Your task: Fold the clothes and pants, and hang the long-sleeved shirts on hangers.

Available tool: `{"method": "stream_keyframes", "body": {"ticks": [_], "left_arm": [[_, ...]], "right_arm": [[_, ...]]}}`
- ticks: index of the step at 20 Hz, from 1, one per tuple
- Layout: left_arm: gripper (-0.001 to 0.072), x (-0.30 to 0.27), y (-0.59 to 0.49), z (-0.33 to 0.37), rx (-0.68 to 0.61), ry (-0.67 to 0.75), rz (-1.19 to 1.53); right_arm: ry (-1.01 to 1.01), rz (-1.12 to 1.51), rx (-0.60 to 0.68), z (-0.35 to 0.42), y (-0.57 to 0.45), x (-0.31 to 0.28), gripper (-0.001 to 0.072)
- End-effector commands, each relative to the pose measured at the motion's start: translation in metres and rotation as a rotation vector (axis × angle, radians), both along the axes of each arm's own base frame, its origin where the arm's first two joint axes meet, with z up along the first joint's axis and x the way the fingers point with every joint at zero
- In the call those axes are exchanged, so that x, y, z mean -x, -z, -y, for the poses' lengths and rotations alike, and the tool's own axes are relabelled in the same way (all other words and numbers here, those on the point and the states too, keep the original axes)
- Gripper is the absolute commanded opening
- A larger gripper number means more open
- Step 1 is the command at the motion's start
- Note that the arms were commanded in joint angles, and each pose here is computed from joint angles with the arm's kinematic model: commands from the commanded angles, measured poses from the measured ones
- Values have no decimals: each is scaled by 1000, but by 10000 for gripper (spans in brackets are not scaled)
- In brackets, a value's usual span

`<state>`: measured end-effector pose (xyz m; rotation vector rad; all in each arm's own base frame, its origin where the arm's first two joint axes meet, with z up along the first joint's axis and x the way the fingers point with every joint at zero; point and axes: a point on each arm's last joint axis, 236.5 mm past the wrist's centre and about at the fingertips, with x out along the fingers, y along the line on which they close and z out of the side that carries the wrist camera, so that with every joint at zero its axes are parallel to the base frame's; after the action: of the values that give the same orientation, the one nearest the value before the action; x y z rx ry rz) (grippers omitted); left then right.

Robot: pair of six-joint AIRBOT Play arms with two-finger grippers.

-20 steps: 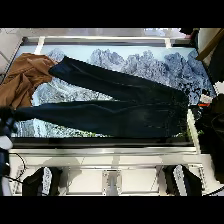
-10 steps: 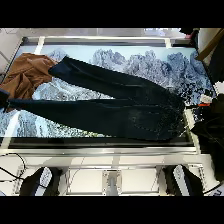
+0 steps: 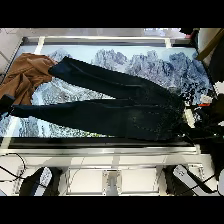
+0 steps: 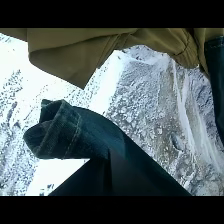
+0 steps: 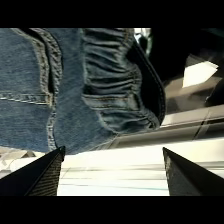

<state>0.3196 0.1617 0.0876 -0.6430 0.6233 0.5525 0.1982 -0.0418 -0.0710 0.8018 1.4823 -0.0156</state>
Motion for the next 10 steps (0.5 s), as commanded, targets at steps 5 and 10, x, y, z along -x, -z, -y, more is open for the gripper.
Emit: {"method": "stream_keyframes", "body": {"ticks": [5, 10], "left_arm": [[11, 1, 1, 0, -4, 6, -7], [11, 0, 1, 0, -5, 6, -6]], "right_arm": [[117, 139, -49, -18, 29, -25, 671], [185, 198, -14, -5, 28, -43, 181]]}}
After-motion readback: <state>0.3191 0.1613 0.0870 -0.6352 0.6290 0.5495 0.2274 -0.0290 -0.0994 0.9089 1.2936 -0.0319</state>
